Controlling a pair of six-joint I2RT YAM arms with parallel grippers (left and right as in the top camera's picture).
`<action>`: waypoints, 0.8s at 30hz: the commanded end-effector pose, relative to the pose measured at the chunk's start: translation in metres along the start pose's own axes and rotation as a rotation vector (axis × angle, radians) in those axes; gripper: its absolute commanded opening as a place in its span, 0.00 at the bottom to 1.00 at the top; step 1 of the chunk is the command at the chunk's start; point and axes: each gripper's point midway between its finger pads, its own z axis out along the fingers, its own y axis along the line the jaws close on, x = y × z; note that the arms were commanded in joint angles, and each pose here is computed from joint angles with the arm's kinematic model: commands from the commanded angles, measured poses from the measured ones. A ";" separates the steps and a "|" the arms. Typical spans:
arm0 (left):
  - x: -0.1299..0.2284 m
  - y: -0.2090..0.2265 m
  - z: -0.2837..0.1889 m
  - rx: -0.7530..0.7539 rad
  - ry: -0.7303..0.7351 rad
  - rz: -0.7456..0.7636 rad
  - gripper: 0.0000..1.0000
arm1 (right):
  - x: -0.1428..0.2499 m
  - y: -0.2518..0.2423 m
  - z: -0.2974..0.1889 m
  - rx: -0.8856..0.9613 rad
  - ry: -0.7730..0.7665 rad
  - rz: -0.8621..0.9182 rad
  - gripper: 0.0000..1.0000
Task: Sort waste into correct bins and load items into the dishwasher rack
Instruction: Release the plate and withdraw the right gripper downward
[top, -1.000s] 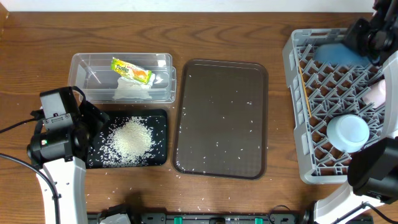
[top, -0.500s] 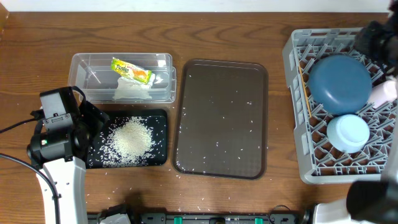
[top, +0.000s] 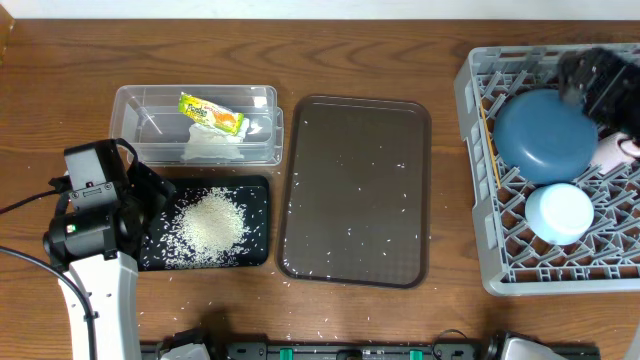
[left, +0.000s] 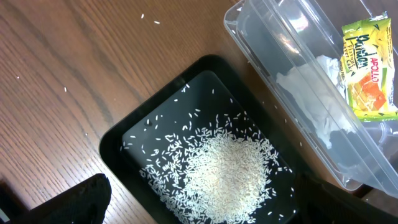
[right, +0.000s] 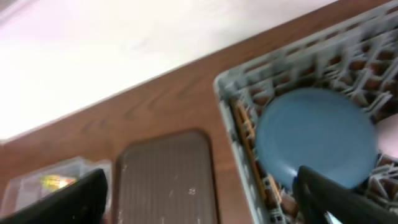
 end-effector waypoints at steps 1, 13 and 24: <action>-0.003 0.003 -0.001 -0.015 -0.009 -0.001 0.96 | 0.016 0.015 -0.014 -0.062 0.042 0.018 0.77; -0.003 0.003 -0.001 -0.015 -0.009 -0.001 0.97 | 0.091 -0.001 -0.079 0.068 0.101 0.041 0.77; -0.003 0.003 -0.001 -0.015 -0.009 -0.001 0.96 | 0.168 -0.019 -0.090 0.064 0.092 0.023 0.99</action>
